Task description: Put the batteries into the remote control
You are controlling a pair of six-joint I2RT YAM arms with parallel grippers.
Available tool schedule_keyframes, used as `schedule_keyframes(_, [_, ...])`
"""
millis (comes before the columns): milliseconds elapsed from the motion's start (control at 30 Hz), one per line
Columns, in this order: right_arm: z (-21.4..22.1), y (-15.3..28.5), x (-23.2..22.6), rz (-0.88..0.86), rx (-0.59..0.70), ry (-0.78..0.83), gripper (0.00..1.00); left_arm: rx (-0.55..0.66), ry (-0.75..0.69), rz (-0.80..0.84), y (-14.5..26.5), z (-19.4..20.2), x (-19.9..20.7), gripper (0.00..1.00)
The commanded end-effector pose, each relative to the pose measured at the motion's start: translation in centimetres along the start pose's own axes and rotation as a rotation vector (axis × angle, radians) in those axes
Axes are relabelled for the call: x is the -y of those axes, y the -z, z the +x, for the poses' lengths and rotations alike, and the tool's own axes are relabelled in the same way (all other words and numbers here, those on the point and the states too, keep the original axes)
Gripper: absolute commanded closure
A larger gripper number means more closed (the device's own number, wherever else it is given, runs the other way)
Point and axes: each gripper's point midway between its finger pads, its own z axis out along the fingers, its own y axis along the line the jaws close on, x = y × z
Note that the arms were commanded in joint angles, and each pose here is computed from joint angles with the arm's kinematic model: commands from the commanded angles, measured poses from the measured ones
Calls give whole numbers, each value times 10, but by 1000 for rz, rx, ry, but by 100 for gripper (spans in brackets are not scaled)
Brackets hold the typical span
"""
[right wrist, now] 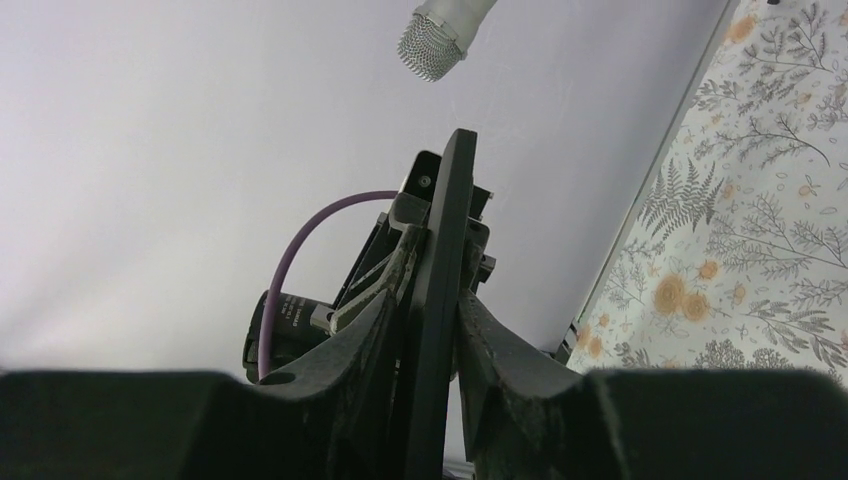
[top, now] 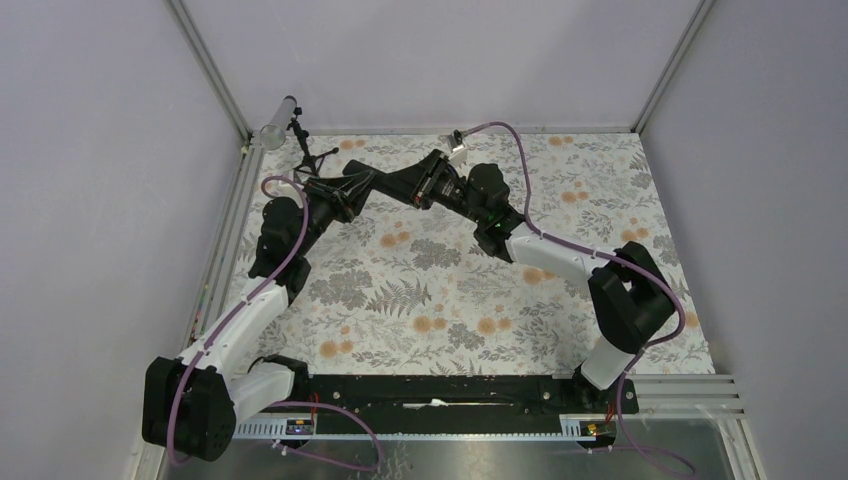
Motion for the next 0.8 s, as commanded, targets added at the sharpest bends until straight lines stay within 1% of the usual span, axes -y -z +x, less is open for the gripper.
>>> schedule_keyframes(0, [-8, -19, 22, 52, 68, 70, 66, -300, 41, 250, 39, 74, 91, 100])
schedule_keyframes(133, [-4, -20, 21, 47, 44, 53, 66, -289, 19, 238, 41, 73, 88, 100])
schedule_keyframes(300, [0, -11, 13, 59, 10, 47, 61, -246, -45, 207, 36, 64, 78, 100])
schedule_keyframes(433, [-1, -3, -3, 50, -24, 42, 53, -212, -84, 177, 34, 54, 70, 100])
schedule_keyframes(633, [-3, 13, -40, -2, -87, 56, 39, -161, -160, 136, 31, 34, 58, 100])
schedule_keyframes(767, [-4, 30, -61, -44, -122, 81, 25, -149, -203, 100, 28, 26, 45, 100])
